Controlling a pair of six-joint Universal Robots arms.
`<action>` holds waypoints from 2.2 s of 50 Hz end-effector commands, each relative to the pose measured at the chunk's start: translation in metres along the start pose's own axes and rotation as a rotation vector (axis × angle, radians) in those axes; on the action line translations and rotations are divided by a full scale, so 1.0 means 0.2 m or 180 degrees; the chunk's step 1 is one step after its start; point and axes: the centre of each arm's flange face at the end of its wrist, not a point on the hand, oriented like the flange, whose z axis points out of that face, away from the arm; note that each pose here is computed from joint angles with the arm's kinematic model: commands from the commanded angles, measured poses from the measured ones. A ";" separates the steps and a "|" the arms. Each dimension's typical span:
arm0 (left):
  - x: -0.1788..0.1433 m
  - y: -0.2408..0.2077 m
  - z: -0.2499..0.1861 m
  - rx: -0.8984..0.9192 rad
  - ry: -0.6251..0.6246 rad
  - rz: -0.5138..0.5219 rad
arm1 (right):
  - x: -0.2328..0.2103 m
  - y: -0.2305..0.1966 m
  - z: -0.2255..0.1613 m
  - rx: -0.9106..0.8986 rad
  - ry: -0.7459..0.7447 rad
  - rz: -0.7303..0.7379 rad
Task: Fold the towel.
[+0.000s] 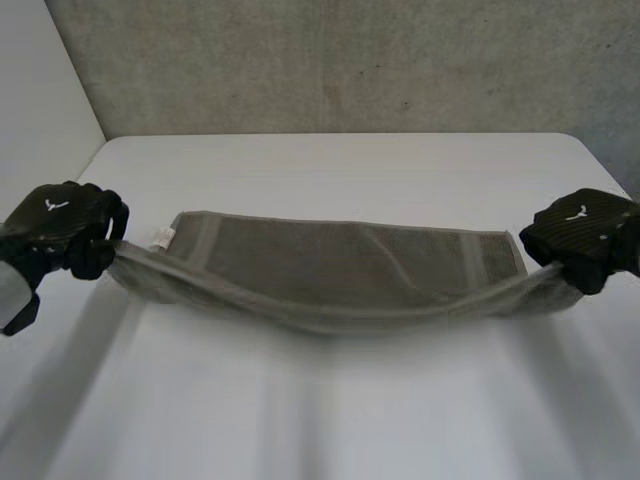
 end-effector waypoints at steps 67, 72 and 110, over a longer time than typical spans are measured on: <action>0.18 -0.02 0.39 -0.0130 -0.0180 0.0112 | 0.03 0.01 0.41 0.0209 0.0784 0.0691; 0.21 -0.01 0.27 0.0012 -0.0222 0.0146 | -0.12 0.13 0.40 0.0061 0.0663 0.0736; 0.35 0.12 0.13 0.0379 -0.0167 0.0218 | 0.30 0.45 0.47 -0.0435 0.2037 0.0127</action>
